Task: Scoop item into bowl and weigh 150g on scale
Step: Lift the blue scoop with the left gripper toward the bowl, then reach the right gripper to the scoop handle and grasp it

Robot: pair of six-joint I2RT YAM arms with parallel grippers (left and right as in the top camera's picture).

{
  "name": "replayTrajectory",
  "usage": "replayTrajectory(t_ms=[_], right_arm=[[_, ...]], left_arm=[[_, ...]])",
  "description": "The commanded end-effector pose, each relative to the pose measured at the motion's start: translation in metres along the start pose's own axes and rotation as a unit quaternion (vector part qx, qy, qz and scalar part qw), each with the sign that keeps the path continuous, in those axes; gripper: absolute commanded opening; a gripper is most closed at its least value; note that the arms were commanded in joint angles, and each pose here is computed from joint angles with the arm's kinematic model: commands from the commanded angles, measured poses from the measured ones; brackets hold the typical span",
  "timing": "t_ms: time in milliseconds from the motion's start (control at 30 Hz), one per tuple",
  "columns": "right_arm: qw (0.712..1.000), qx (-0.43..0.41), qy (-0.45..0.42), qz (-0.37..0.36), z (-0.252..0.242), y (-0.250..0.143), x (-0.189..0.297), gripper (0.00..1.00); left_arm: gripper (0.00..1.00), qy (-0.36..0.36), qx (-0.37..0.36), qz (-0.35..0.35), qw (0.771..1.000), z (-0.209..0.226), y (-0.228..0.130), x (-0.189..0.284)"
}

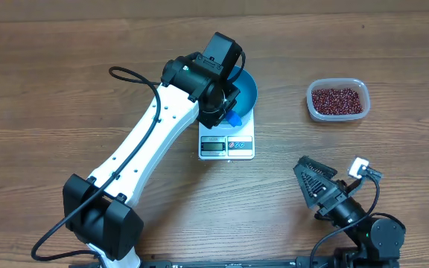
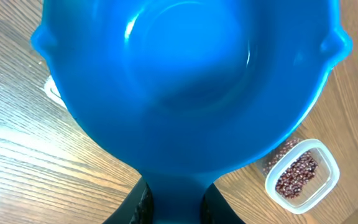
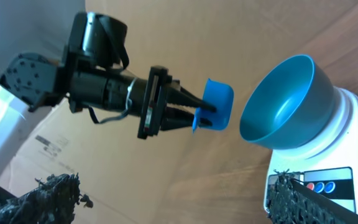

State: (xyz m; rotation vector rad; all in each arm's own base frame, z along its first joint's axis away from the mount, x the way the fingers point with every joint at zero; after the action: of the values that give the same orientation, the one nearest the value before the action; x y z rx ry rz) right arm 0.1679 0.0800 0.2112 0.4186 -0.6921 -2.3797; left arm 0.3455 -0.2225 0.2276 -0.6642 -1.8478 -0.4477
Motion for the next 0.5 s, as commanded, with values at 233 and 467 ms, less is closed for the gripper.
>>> replayTrajectory(t_ms=[233, 467], right_arm=[[0.996, 0.067, -0.025, 0.055, 0.022, 0.029, -0.030, 1.00], [0.990, 0.054, -0.050, 0.123, 0.017, 0.030, -0.075, 1.00]], left_arm=[[0.04, -0.018, 0.010, 0.005, 1.000, -0.009, -0.003, 0.003], [0.04, -0.020, 0.010, 0.005, 1.000, -0.010, -0.003, 0.003]])
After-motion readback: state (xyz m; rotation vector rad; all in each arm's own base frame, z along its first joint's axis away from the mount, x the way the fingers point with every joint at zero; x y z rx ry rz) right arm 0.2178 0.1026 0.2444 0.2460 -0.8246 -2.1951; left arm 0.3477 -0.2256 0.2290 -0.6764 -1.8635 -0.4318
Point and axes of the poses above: each gripper's point midway between its finger pads, its own x axis back along the fingers, its own z axis along the line the jaws close on, y = z × x, the point moved 5 cm from there along x, back along the fingers, and after that the axes turned 2 degrees about x, right-handed, at the moved point
